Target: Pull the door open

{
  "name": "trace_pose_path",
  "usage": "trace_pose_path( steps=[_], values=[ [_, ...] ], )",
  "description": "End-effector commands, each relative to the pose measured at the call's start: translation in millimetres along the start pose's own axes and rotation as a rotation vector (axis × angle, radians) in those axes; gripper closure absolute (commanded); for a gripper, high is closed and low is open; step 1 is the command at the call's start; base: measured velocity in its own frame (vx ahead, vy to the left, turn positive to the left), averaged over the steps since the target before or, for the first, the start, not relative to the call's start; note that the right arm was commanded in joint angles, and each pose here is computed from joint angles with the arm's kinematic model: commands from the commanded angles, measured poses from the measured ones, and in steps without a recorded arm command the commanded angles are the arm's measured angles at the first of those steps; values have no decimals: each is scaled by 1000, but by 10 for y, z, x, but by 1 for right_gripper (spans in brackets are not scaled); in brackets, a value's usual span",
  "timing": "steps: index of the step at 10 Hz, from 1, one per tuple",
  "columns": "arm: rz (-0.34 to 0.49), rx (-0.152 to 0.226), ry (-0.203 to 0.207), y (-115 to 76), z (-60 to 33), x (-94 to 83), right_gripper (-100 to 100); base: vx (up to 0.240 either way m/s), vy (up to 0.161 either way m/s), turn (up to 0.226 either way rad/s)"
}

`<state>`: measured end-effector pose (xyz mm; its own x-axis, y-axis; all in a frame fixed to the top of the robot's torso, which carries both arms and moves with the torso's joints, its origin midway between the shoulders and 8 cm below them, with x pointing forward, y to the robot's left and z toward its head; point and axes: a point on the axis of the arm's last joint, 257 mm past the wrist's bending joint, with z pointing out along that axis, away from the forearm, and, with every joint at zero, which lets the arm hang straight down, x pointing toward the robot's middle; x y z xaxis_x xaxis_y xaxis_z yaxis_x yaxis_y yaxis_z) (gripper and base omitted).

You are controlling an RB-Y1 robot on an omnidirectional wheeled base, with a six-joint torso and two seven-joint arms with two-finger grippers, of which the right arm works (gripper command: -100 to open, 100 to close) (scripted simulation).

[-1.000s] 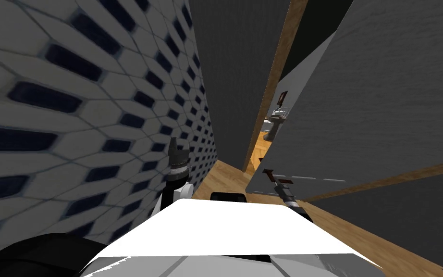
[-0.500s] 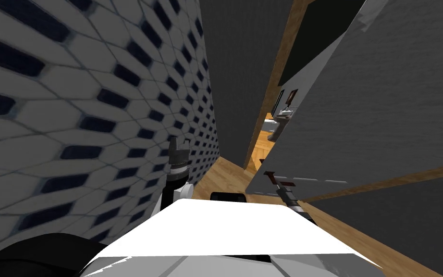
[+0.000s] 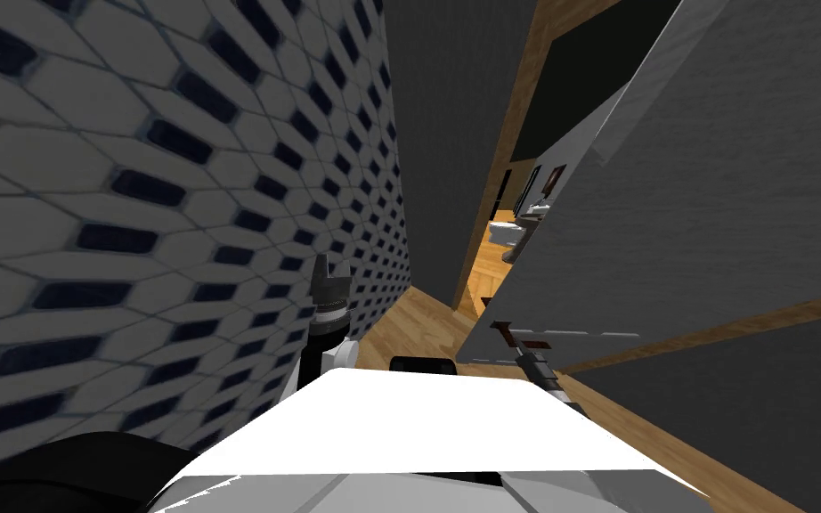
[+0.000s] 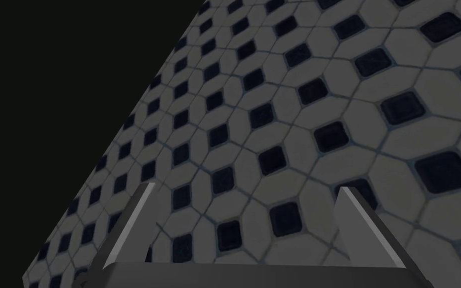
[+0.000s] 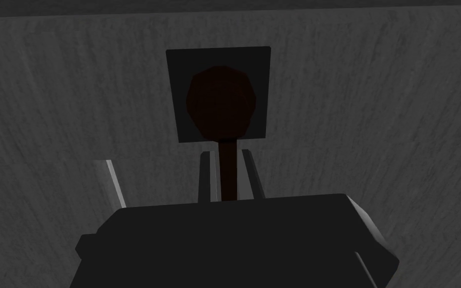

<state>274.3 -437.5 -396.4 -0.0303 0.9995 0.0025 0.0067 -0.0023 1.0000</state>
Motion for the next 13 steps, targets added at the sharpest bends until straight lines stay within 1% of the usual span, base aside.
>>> trace_pose_path(
  steps=[1,10,11,13],
  values=[
    [1,-3,6,9,-3,7,100,-207,-44,165],
    [-2,-6,27,37,-61,-32,100,-199,-62,141],
    [1,-5,30,21,-51,-1,100,-77,-19,32],
    [1,-3,35,14,-74,1,100,-155,-44,169]
  ],
)
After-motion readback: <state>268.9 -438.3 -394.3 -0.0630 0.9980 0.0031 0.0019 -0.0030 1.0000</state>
